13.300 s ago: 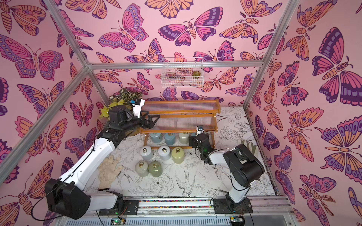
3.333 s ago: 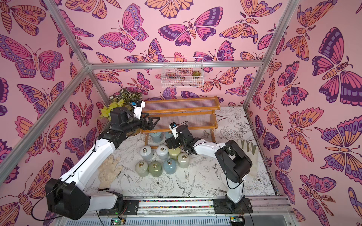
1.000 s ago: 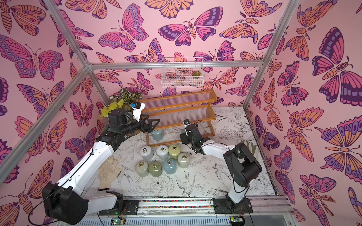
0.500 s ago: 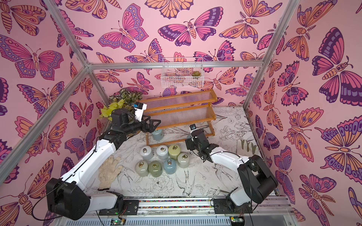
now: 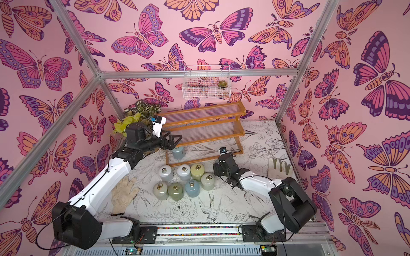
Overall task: Remove the tea canisters from the shelf
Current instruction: Place the tea canister at the center of the board.
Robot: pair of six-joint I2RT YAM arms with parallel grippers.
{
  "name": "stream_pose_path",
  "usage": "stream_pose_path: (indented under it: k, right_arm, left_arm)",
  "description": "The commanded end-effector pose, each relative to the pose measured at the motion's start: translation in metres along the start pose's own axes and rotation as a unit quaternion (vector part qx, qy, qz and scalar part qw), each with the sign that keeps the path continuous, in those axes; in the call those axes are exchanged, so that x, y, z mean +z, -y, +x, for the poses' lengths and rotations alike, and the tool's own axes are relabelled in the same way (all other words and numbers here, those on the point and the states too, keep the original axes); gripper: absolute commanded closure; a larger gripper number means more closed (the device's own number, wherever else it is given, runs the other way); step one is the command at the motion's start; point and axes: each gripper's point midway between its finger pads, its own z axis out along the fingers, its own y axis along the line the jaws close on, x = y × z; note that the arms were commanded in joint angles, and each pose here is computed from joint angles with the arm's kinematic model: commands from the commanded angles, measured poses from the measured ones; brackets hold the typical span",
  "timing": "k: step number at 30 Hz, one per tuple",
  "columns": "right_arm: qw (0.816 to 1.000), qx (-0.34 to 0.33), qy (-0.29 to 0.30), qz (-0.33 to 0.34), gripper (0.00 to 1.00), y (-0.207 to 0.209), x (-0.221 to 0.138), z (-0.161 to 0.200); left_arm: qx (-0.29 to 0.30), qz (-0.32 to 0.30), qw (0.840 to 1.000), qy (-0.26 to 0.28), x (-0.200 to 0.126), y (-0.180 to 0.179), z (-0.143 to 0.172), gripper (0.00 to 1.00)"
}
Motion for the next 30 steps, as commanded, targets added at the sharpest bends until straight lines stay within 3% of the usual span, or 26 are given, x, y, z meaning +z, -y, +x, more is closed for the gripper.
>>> stream_pose_path:
  k: [1, 7, 11, 21, 30]
  right_arm:
    - [1.000, 0.024, 0.016, 0.000, 0.32, 0.003, 0.000, -0.003]
    - [1.000, 0.021, 0.009, 0.000, 0.19, 0.004, -0.002, 0.001]
    - [1.000, 0.018, 0.010, -0.001, 0.01, 0.003, -0.006, -0.004]
    - [0.998, -0.002, 0.057, -0.012, 0.01, -0.004, -0.031, -0.047]
    - [0.982, -0.078, 0.102, -0.141, 0.01, -0.076, -0.040, -0.089]
  left_arm:
    - [0.009, 0.007, 1.000, 0.010, -0.003, 0.006, -0.009, 0.00]
    - [0.010, 0.003, 1.000, 0.011, -0.004, 0.005, -0.009, 0.00]
    - [0.009, 0.002, 1.000, 0.010, -0.004, 0.005, -0.008, 0.00]
    - [0.015, -0.004, 1.000, 0.012, -0.005, 0.003, -0.008, 0.00]
    - [0.019, -0.006, 1.000, 0.015, -0.004, 0.002, -0.013, 0.00]
